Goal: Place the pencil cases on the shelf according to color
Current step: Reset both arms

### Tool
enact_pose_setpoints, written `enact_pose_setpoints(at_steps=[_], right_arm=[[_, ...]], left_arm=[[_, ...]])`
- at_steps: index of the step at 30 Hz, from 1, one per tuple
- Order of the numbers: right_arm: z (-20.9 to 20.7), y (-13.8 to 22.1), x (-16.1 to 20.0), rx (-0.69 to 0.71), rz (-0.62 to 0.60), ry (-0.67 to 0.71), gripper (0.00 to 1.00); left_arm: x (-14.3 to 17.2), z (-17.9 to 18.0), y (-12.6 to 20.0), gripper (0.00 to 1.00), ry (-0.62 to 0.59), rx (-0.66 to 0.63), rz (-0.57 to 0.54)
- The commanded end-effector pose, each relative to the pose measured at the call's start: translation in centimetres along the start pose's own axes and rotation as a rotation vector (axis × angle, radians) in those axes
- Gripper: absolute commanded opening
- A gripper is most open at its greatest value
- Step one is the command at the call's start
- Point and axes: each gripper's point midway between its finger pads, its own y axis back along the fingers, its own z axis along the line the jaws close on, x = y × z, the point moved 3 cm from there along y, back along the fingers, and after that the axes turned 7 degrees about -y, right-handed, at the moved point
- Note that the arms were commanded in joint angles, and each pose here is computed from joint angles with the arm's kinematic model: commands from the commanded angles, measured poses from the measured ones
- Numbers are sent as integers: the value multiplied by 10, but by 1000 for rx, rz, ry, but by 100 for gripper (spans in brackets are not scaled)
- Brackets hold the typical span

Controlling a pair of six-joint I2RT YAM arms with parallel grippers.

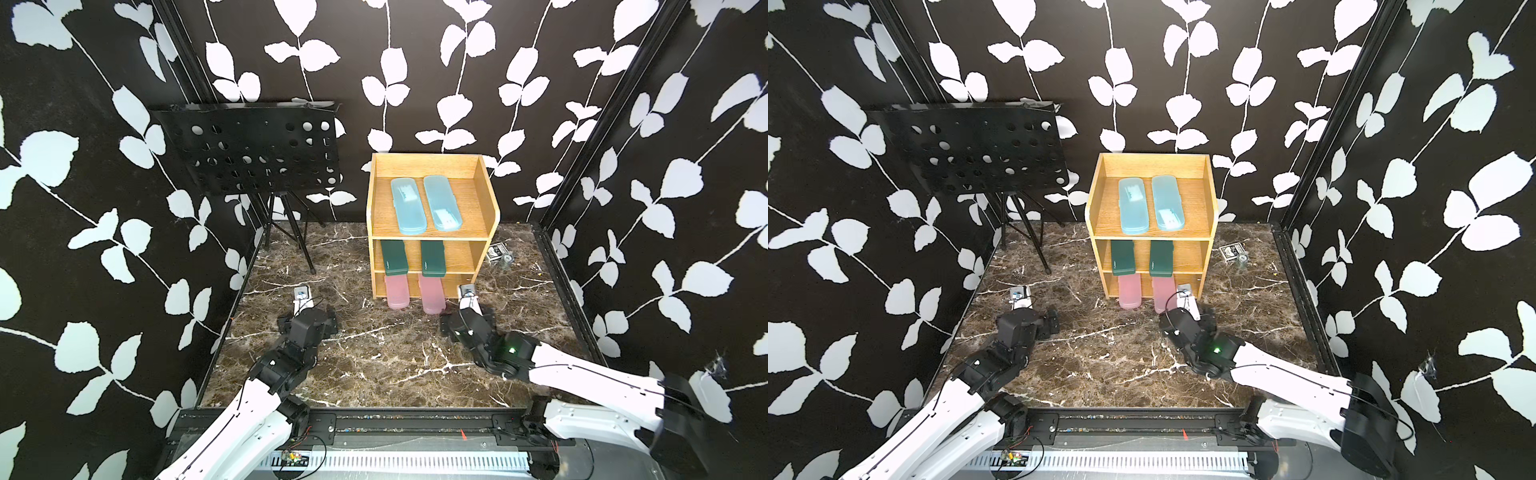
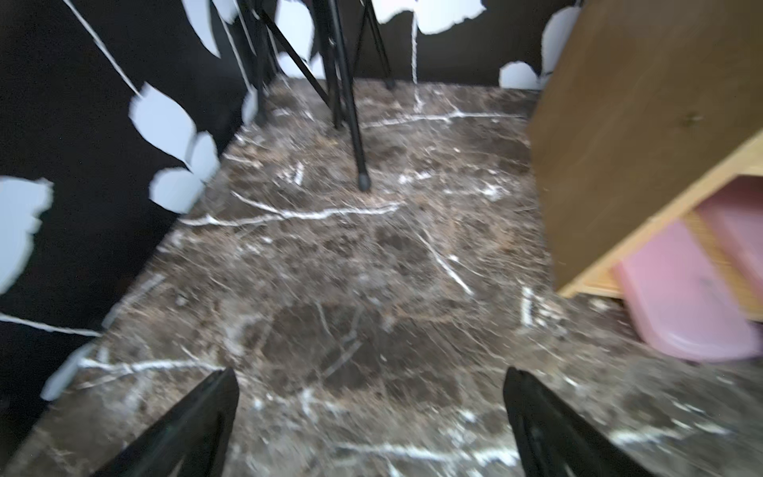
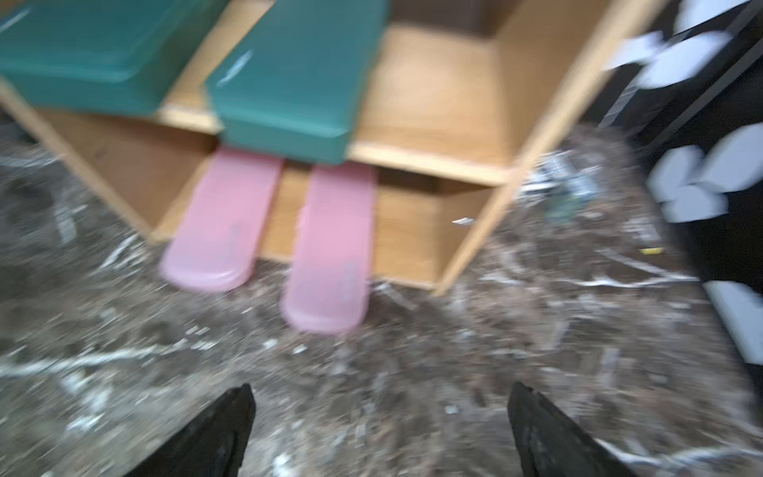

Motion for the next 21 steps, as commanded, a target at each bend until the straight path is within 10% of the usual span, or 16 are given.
enact_pose_setpoints(at_steps=[1, 11, 21], right_arm=[[-49, 6, -5, 249, -113, 93, 99], [-122, -31, -15, 444, -144, 111, 99], [-150, -79, 1, 354, -276, 40, 100]], left_arm=[[-24, 21, 1, 99, -42, -159, -148], [-23, 13, -48, 99, -168, -225, -179], [4, 24, -97, 99, -106, -209, -207]])
